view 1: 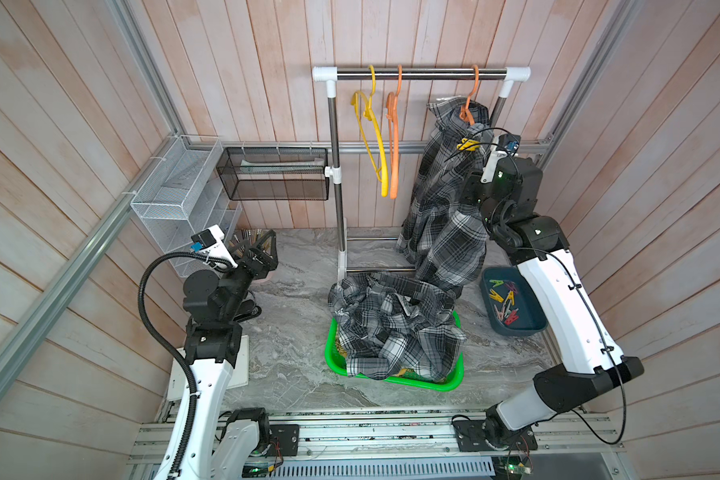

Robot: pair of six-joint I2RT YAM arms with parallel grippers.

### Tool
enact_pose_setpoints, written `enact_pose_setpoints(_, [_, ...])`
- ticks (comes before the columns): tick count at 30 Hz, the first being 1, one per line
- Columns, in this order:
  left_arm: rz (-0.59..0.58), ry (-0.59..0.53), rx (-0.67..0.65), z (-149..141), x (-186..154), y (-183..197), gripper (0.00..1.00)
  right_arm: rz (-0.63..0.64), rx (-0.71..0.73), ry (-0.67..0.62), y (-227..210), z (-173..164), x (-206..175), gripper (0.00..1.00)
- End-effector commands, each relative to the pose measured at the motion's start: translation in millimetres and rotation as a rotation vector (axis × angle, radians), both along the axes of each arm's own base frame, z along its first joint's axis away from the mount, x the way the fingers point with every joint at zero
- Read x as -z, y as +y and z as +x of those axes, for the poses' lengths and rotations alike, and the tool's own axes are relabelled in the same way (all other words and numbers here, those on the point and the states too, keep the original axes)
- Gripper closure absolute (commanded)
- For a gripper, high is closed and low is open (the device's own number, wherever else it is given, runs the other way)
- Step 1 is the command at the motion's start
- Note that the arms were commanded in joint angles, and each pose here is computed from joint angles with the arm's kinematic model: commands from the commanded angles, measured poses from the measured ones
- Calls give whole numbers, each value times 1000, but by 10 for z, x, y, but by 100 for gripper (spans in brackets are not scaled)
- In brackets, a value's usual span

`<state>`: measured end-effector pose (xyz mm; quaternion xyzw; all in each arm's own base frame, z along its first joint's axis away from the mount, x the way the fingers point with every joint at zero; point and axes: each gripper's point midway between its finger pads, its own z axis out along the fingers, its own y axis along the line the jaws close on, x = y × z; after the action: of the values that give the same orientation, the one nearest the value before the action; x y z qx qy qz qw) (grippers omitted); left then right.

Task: Remove the clothespins securing long-sleeve shirts to the hanger
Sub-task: Pick up the hanger from the clothesline.

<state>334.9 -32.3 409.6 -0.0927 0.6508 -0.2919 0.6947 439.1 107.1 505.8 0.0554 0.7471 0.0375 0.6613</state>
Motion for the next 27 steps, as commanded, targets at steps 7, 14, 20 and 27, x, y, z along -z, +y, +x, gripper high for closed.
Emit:
enact_pose_setpoints(7, [-4,9,13,50,77,-11,0,-32,-36,-54,53,20,-239,100])
enact_pose_setpoints(14, [-13,15,32,94,129,-37,0,-57,-52,-135,41,-71,-628,100])
enact_pose_setpoints(20, [-19,19,50,117,137,-62,0,-54,-90,-218,45,-251,-930,100])
enact_pose_setpoints(27, [-23,28,68,135,148,-89,0,-57,-121,-255,73,-432,-925,100])
